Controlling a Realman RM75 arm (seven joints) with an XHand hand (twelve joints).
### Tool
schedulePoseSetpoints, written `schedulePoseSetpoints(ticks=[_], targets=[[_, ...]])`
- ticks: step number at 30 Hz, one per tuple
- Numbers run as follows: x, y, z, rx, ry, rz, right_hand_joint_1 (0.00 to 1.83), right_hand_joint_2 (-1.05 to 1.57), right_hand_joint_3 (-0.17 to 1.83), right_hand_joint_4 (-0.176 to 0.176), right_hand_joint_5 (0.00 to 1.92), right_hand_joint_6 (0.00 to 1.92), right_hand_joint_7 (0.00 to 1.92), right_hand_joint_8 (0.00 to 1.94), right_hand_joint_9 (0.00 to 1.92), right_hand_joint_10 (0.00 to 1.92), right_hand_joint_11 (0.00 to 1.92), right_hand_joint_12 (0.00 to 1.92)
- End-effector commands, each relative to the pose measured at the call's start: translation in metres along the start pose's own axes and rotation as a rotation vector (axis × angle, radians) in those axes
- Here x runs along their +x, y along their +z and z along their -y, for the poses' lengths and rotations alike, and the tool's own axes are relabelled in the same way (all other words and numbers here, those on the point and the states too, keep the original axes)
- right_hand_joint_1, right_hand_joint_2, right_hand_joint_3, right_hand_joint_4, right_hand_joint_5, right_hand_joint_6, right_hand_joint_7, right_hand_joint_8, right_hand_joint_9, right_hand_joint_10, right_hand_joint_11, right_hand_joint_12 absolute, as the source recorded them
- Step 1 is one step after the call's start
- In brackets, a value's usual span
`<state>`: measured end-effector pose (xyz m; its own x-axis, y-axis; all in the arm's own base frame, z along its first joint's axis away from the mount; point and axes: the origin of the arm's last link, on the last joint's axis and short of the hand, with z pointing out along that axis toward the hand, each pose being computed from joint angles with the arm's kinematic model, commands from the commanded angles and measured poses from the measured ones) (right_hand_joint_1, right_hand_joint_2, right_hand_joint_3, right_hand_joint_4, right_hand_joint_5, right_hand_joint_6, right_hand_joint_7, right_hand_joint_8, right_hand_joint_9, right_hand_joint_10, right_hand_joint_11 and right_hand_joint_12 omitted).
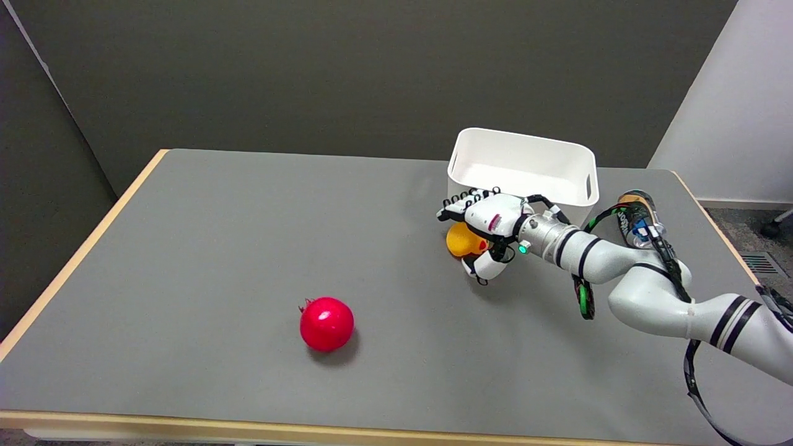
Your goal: Pick up the yellow duck.
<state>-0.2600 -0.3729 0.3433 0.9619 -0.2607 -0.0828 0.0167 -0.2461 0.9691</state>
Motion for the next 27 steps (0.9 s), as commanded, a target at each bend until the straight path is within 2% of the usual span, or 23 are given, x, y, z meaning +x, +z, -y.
schedulePoseSetpoints(ticks=[1, 5, 7, 13, 14, 15, 16, 21, 27], targets=[[-0.004, -0.002, -0.003, -0.001, -0.001, -0.005, 1.00, 0.75, 1.00, -0.069, 0.23, 0.52, 0.41, 0.61, 0.36, 0.91, 0.14, 1.39], [-0.007, -0.002, -0.002, -0.001, 0.006, 0.001, 1.05, 0.88, 0.84, -0.083, 0.25, 0.78, 0.51, 0.98, 0.46, 1.13, 0.11, 1.63], [-0.008, -0.002, -0.002, 0.000, 0.009, 0.000, 1.28, 1.16, 0.29, -0.090, 0.26, 0.99, 0.62, 1.56, 0.51, 1.25, 0.07, 1.76], [-0.010, -0.001, -0.001, -0.001, 0.020, 0.003, 1.30, 1.10, 0.34, -0.071, 0.33, 1.18, 0.69, 1.51, 0.58, 1.36, 0.09, 1.85], [-0.010, -0.001, -0.002, -0.002, 0.021, 0.002, 1.25, 1.18, 0.23, -0.098, 0.35, 1.33, 0.70, 1.53, 0.61, 1.36, 0.12, 1.83], [-0.010, -0.001, -0.002, -0.003, 0.022, 0.000, 1.15, 1.36, -0.02, -0.154, 0.38, 1.63, 0.72, 1.57, 0.66, 1.34, 0.17, 1.76], [-0.008, -0.001, -0.002, -0.003, 0.023, -0.005, 1.12, 1.40, -0.07, -0.167, 0.38, 1.69, 0.72, 1.58, 0.68, 1.34, 0.18, 1.76], [0.017, -0.004, -0.005, -0.002, 0.030, -0.096, 1.14, 1.35, -0.02, -0.170, 0.43, 1.64, 0.75, 1.55, 0.69, 1.39, 0.21, 1.81], [0.084, -0.023, -0.012, -0.006, 0.005, -0.311, 1.15, 1.34, -0.02, -0.170, 0.45, 1.60, 0.77, 1.56, 0.71, 1.44, 0.26, 1.88]])
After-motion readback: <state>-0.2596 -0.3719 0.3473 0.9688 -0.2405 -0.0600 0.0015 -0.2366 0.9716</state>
